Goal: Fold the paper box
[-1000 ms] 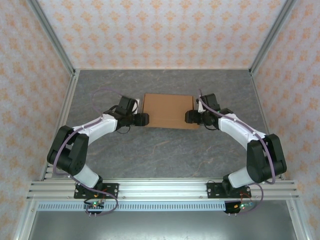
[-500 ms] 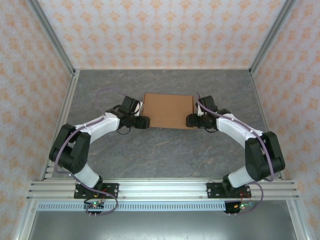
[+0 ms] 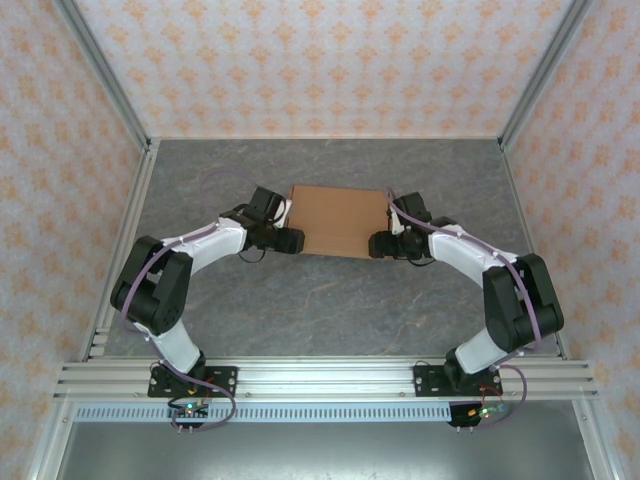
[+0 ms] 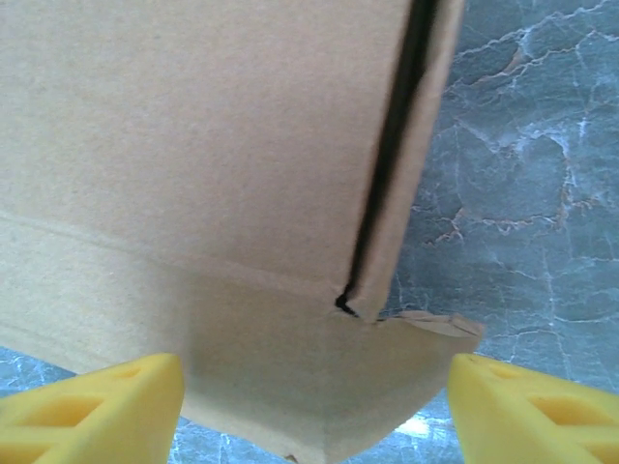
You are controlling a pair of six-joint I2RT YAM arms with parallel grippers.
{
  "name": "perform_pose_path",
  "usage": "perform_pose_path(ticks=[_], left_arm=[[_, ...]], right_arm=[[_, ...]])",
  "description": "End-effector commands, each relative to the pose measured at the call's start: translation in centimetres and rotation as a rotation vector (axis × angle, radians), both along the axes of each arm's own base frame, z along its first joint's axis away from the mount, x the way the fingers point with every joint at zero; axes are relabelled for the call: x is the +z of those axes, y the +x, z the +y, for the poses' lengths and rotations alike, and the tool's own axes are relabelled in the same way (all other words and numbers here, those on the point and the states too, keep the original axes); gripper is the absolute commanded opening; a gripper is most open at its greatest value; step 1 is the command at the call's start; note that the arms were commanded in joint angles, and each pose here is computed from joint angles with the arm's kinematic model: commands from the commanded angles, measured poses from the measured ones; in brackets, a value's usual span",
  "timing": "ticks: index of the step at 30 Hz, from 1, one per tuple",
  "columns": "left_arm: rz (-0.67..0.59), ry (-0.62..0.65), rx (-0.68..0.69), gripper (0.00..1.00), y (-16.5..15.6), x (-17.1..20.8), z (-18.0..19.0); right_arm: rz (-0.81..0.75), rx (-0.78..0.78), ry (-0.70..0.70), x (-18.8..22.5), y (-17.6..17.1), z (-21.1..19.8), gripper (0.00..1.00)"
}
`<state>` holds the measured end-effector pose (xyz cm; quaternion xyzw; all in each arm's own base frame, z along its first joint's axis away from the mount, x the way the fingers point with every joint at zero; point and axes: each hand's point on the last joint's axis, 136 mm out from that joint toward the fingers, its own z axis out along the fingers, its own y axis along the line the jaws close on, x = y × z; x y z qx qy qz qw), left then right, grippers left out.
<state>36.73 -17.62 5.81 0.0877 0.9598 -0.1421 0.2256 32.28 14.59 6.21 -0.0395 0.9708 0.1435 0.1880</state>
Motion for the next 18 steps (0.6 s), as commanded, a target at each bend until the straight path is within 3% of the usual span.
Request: perform_pose_path(ticks=[1, 12, 18], left_arm=[[-0.014, -0.001, -0.038, 0.74, 0.4, 0.4, -0.4], [-0.103, -0.017, -0.025, 0.77, 0.8, 3.8, 0.1], [-0.072, -0.083, -0.038, 0.8, 1.9, 3.5, -0.3]], right_arm=[[0.004, 0.033, 0.021, 0.5, 0.4, 0.4, 0.73], [-0.052, 0.014, 0.027, 2.5, 1.2, -0.7, 0.76], [-0.067, -0.003, 0.078, 2.7, 2.6, -0.7, 0.78]])
